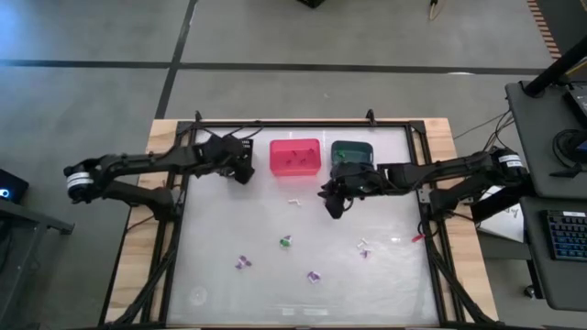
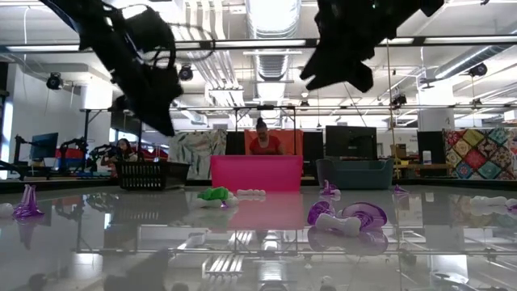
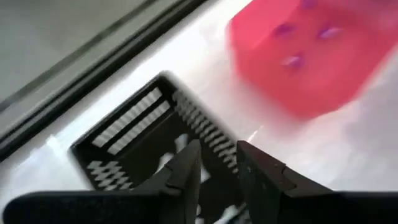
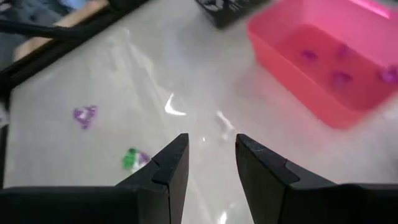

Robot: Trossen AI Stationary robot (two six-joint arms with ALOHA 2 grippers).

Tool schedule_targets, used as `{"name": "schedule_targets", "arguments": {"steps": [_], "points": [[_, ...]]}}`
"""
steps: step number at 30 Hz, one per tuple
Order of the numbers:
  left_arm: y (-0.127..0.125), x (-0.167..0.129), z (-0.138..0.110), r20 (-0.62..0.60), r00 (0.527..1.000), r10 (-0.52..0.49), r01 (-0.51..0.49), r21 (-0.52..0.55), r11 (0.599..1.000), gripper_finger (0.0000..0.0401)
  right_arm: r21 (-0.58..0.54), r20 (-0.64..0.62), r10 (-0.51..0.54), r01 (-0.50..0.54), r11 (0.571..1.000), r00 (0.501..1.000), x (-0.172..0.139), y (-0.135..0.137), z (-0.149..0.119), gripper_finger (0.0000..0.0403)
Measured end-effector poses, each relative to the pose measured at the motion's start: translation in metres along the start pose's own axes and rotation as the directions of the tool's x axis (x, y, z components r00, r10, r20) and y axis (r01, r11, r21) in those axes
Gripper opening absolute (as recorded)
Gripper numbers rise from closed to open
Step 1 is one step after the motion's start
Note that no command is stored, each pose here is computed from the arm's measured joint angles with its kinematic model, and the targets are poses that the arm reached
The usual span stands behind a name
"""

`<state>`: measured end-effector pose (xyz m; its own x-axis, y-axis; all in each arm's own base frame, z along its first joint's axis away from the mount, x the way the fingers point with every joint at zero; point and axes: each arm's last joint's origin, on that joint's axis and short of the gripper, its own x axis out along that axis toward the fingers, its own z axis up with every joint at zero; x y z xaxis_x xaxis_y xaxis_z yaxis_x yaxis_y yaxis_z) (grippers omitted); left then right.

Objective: Sort Halloween decoration
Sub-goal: Put the purple hat toy into the pink bin

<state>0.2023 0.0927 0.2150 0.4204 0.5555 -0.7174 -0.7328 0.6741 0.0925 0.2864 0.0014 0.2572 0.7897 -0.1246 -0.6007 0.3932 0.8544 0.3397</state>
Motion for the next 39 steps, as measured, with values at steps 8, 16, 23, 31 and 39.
{"name": "schedule_targets", "arguments": {"steps": [8,16,23,31,39], "points": [[-0.035,-0.036,0.007,0.214,0.954,-0.211,0.202,0.062,0.977,0.0087,0.096,-0.106,-0.1,0.11,0.989,0.989,0.004,-0.016,-0.007,0.0123],[-0.052,-0.052,0.004,0.263,0.914,-0.308,0.289,0.11,0.951,0.0087,0.024,-0.33,-0.231,0.253,0.967,0.915,0.042,-0.02,-0.017,0.0123],[-0.053,-0.051,0.003,0.26,0.915,-0.309,0.288,0.113,0.951,0.0087,-0.104,-0.454,-0.341,0.331,0.938,0.823,0.074,-0.014,-0.014,0.0117],[-0.053,-0.051,0.002,0.249,0.919,-0.305,0.283,0.12,0.952,0.0087,-0.16,-0.526,-0.389,0.361,0.919,0.756,0.095,-0.012,-0.015,0.0087],[-0.053,-0.049,0.0,0.233,0.927,-0.293,0.271,0.125,0.955,0.0087,-0.156,-0.543,-0.391,0.369,0.916,0.743,0.102,-0.013,-0.019,0.0075]]}}
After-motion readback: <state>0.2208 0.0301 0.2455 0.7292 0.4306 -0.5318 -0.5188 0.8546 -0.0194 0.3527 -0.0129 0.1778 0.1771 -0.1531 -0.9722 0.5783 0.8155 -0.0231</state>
